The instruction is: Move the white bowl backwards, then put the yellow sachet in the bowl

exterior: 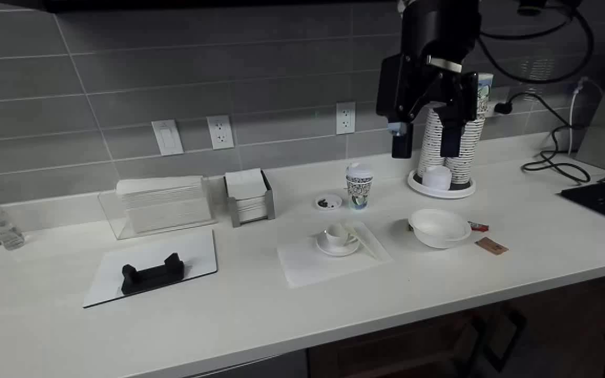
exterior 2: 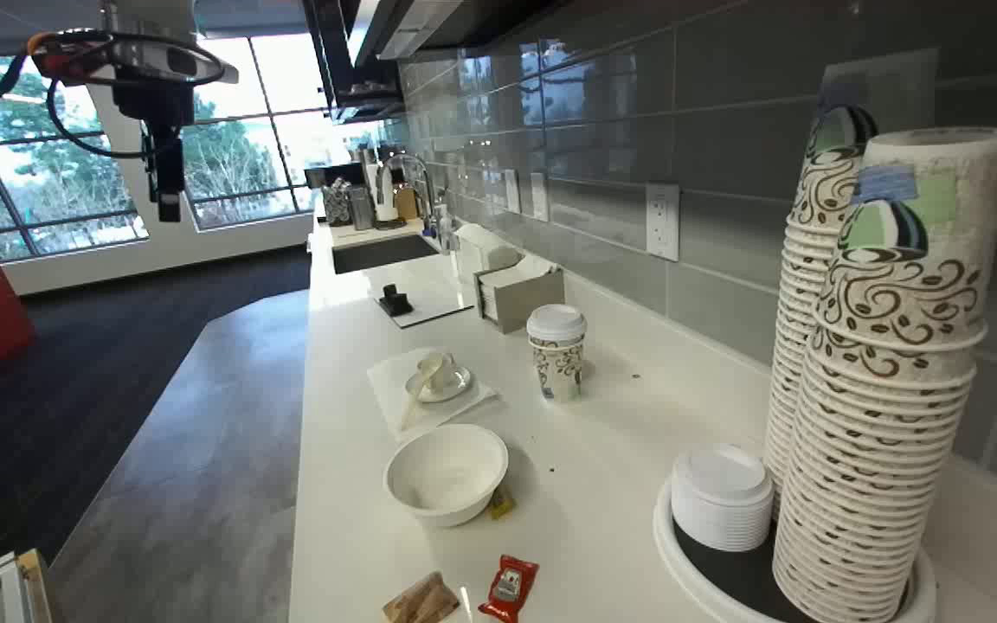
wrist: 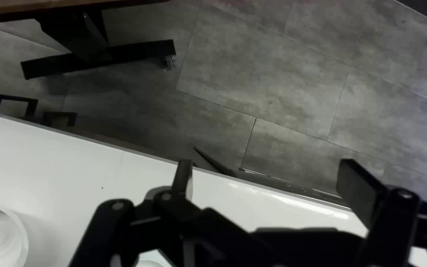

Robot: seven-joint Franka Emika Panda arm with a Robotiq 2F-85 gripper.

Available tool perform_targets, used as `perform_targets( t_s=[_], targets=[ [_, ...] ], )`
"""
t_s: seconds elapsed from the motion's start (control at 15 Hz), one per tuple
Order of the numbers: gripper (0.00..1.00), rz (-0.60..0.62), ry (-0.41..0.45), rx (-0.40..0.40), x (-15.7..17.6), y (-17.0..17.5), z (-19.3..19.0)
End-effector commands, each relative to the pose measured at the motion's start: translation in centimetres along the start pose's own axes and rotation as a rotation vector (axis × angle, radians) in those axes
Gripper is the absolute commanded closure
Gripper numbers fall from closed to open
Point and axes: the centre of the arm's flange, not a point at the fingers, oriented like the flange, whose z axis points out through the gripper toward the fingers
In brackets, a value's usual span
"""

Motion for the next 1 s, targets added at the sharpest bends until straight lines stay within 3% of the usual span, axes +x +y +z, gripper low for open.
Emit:
perform_targets(
  t_s=[0.0, 0.47, 0.6, 0.93],
  targets=[
    [0.0, 0.0, 0.0, 0.0, 0.0, 0.0, 0.0],
    [0.0, 0.0, 0.0, 0.0, 0.0, 0.0, 0.0],
    [0.0, 0.053, 0.015, 0.054, 1.7, 1.0, 0.1],
    [0.0, 0.183, 0.081, 0.099, 6.3, 9.1, 3.1]
  ],
)
